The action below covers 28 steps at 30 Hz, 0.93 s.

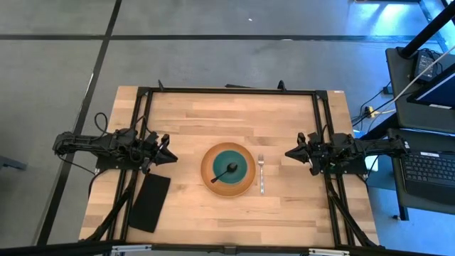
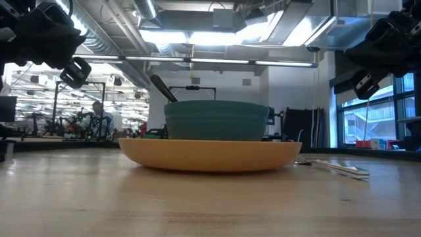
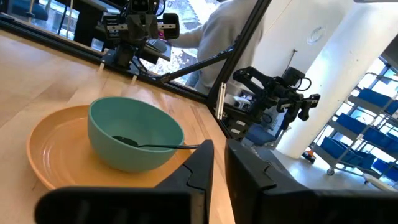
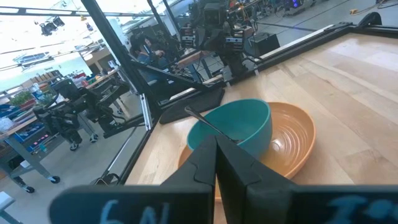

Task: Set table place
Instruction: Return to Home Position

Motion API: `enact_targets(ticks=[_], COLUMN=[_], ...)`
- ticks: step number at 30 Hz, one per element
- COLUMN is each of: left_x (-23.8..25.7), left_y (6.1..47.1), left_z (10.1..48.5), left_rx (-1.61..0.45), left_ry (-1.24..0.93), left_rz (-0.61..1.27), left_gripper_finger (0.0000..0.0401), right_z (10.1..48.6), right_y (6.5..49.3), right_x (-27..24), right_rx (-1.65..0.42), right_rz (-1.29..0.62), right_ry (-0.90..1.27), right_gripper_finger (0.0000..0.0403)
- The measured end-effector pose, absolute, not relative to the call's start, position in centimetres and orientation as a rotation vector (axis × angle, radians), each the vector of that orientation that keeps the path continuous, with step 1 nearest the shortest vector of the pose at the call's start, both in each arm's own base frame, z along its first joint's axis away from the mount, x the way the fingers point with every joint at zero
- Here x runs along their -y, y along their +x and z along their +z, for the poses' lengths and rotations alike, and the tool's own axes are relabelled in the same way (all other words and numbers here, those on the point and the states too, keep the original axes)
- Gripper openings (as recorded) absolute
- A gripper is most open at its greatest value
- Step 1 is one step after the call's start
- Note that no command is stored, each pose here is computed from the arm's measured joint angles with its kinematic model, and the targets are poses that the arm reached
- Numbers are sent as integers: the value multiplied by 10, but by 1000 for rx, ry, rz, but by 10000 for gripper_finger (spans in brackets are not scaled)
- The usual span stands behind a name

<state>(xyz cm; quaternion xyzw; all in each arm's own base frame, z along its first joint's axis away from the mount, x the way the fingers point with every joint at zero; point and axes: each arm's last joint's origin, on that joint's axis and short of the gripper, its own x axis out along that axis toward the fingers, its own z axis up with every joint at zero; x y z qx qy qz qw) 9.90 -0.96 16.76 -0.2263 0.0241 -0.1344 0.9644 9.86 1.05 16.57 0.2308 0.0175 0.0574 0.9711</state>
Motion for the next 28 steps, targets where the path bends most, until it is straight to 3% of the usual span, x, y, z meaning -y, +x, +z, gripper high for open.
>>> enact_targets(ticks=[20,28], left_x=[10,10], left_y=[99,99], left_z=[168,168], left_rx=[-49,-49], left_ry=[-458,-458], left_rz=[-272,-272], left_gripper_finger=[2,12], right_z=[166,166], right_y=[99,99], right_x=[-10,-10], right_rx=[-36,-36], right_rz=[116,116], right_ry=[465,467], right_gripper_finger=[12,12])
